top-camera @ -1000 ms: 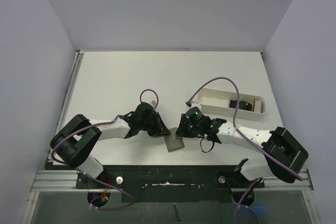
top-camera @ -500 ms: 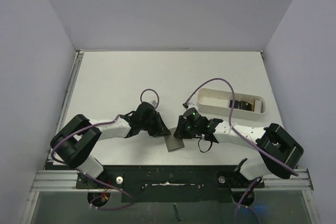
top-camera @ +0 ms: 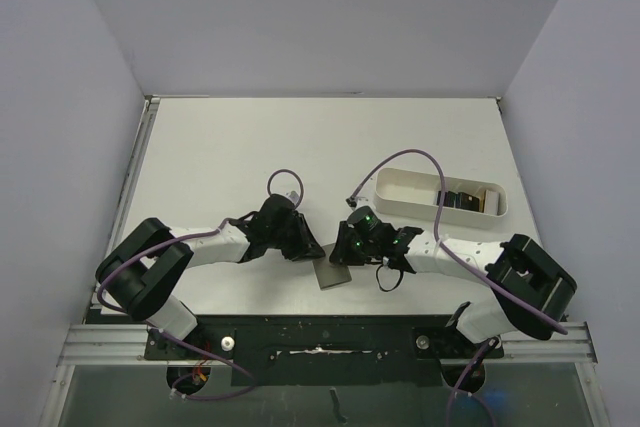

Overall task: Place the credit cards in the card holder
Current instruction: Close the card holder at the center of the board.

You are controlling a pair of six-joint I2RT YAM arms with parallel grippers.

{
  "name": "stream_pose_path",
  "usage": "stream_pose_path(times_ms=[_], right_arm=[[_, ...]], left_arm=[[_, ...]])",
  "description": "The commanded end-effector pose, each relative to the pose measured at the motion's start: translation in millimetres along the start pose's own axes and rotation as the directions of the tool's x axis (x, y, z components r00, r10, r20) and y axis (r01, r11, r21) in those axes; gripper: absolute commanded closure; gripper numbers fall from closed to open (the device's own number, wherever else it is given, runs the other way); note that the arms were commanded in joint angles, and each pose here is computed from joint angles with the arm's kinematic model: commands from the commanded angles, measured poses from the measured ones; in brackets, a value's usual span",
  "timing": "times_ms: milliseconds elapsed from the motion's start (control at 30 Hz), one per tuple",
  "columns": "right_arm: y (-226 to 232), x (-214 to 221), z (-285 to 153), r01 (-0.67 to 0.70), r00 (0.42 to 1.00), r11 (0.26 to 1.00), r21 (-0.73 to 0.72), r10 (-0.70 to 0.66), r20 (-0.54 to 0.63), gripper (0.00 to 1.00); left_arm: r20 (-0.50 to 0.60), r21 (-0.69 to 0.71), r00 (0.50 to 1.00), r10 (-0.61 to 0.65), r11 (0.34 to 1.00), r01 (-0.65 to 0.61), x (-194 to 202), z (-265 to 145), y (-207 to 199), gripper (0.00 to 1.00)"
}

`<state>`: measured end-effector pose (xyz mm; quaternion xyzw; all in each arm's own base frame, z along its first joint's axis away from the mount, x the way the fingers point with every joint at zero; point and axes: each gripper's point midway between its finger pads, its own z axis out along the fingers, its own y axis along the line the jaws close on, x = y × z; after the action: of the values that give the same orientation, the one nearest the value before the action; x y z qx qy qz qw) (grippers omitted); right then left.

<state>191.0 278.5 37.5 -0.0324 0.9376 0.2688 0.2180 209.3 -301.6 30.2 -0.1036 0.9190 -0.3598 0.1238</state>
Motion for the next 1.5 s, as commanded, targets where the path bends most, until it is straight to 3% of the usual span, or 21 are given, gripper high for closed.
stream_pose_path(times_ms=[0,567,1100,1467], right_arm=[[7.7,1.0,1.2,0.009,1.0,1.0,-0.007,-0.009,-0.006,0.85],[-8.2,19.1,0.4,0.109,0.993,0.987,0.122,-0.102,-0.06,0.89],[-17.6,34.5,-7.3,0.263,0.965,0.918,0.295,-0.252,-0.075,0.9],[-38.8,49.1,-1.5,0.277,0.961,0.899,0.339,-0.256,-0.105,0.9]], left_arm=[[-0.007,-0.121,1.0,0.008,0.993,-0.009,7.8,7.0,29.3,0.82],[-0.007,-0.127,1.0,0.007,0.992,-0.007,8.3,7.7,30.8,0.82],[-0.009,-0.152,1.0,-0.001,0.988,0.0,10.3,10.7,38.7,0.82],[-0.004,-0.149,1.0,-0.001,0.989,0.0,10.7,10.6,35.8,0.82]])
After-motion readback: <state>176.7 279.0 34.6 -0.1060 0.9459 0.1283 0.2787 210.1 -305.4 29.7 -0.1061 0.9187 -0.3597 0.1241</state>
